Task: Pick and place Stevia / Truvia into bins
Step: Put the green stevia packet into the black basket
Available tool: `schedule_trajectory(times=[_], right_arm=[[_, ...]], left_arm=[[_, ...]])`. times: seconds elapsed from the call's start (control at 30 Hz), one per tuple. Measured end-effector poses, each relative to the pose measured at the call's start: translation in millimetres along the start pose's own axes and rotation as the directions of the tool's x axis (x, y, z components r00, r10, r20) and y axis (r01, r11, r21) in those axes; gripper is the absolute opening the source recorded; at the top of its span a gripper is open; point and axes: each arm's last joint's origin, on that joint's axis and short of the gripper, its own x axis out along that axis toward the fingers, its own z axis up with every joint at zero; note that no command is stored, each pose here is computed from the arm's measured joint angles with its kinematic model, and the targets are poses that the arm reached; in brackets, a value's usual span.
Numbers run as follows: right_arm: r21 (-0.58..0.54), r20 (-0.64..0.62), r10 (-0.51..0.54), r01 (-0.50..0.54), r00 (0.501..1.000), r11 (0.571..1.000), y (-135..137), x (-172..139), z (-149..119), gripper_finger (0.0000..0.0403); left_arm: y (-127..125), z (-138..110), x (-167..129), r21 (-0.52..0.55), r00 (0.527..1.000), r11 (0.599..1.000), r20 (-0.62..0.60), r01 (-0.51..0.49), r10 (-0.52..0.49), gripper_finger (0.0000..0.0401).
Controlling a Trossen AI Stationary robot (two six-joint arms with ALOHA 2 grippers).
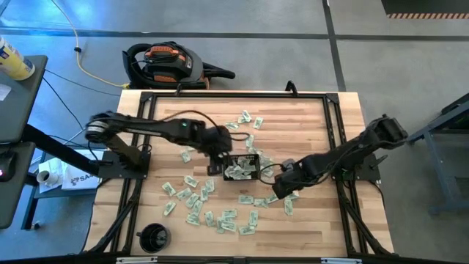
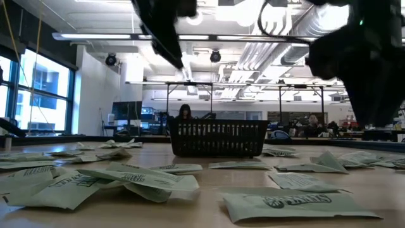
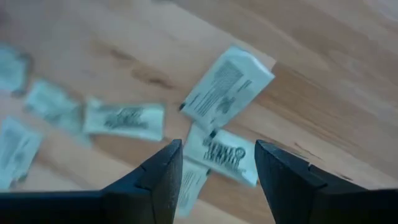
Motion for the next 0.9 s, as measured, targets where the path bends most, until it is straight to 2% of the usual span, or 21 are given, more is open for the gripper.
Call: schedule_trajectory(times=[0.2,0.37,0.5,0.63,0.7,0.77,0.9], right_arm=[[0.065,0.002,-0.042,0.042,0.999,0.997,7,23,6,0.0220],[0.084,-0.047,-0.066,0.070,0.997,0.994,14,47,10,0.0213],[0.090,-0.006,-0.063,0.064,0.998,0.994,22,48,14,0.0168],[0.085,0.086,-0.069,0.061,0.994,0.994,26,43,30,0.0077],[0.065,0.110,-0.081,0.074,0.991,0.995,27,40,38,0.0026],[0.038,0.138,-0.076,0.072,0.988,0.997,32,33,44,0.0012],[-0.028,0.207,-0.027,0.034,0.978,0.999,51,4,56,0.0021]], left_arm=[[4,-8,-37,-0.024,0.996,0.996,0.037,-0.083,0.084,0.0234],[7,-18,-53,-0.053,0.989,0.987,0.006,-0.149,0.149,0.0226],[9,-26,-65,-0.067,0.983,0.981,-0.024,-0.183,0.182,0.0220],[11,-36,-70,-0.088,0.969,0.967,-0.079,-0.240,0.233,0.0212],[12,-39,-70,-0.102,0.966,0.961,-0.067,-0.256,0.250,0.0208],[13,-50,-68,-0.112,0.961,0.957,-0.107,-0.267,0.256,0.0204],[15,-71,-60,-0.165,0.955,0.946,-0.150,-0.280,0.257,0.0198]])
